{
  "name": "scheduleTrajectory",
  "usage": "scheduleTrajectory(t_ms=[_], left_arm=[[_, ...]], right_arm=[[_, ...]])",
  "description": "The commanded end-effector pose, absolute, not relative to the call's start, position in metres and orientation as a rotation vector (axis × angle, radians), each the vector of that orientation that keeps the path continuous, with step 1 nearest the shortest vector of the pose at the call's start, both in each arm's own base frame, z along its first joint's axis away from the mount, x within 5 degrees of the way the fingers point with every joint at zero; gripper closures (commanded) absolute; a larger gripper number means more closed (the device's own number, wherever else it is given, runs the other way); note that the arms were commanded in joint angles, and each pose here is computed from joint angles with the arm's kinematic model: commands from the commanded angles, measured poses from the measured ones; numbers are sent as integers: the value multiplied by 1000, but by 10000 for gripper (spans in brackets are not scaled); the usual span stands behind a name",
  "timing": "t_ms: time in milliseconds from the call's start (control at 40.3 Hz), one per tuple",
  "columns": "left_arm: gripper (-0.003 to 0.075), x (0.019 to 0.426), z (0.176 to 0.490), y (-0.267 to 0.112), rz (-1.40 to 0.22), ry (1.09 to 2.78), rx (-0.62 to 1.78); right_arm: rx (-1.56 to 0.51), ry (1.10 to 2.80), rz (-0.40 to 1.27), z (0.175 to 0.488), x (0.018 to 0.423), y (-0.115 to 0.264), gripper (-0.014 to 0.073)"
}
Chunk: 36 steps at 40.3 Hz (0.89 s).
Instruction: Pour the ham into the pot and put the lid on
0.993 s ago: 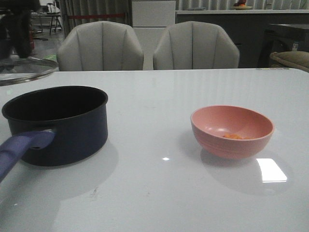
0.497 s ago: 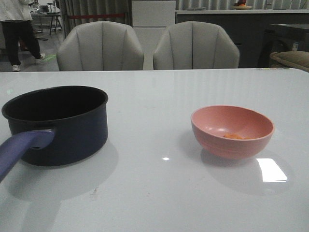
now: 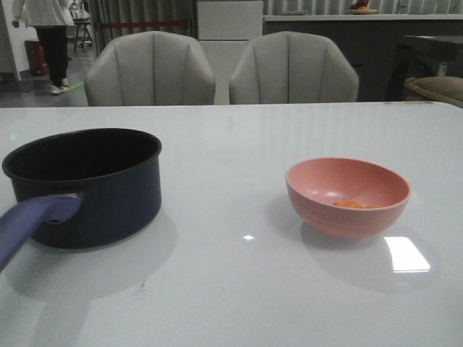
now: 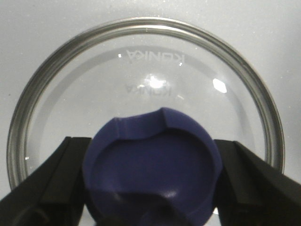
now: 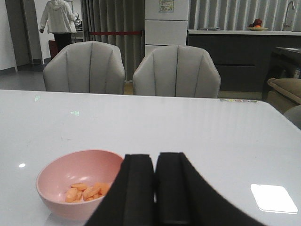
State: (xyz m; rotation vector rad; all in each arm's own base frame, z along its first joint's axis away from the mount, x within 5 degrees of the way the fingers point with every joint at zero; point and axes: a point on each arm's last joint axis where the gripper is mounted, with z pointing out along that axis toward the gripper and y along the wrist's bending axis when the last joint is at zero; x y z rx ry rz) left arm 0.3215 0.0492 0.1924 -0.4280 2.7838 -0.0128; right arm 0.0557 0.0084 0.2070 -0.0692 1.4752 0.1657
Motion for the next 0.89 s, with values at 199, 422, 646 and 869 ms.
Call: scheduleTrajectory(t_ms=[199, 422, 646, 869], left_arm=[[188, 329, 201, 50, -20, 2722, -424], [187, 329, 202, 49, -20, 2729, -422], [187, 321, 232, 48, -17, 2642, -400], [187, 295, 272, 32, -4, 2519, -241]], right_arm=[[-73, 1370, 156, 217, 53, 8, 445], [-73, 1370, 156, 217, 53, 8, 445], [-73, 1370, 156, 217, 53, 8, 445], [-73, 1370, 156, 217, 53, 8, 445]])
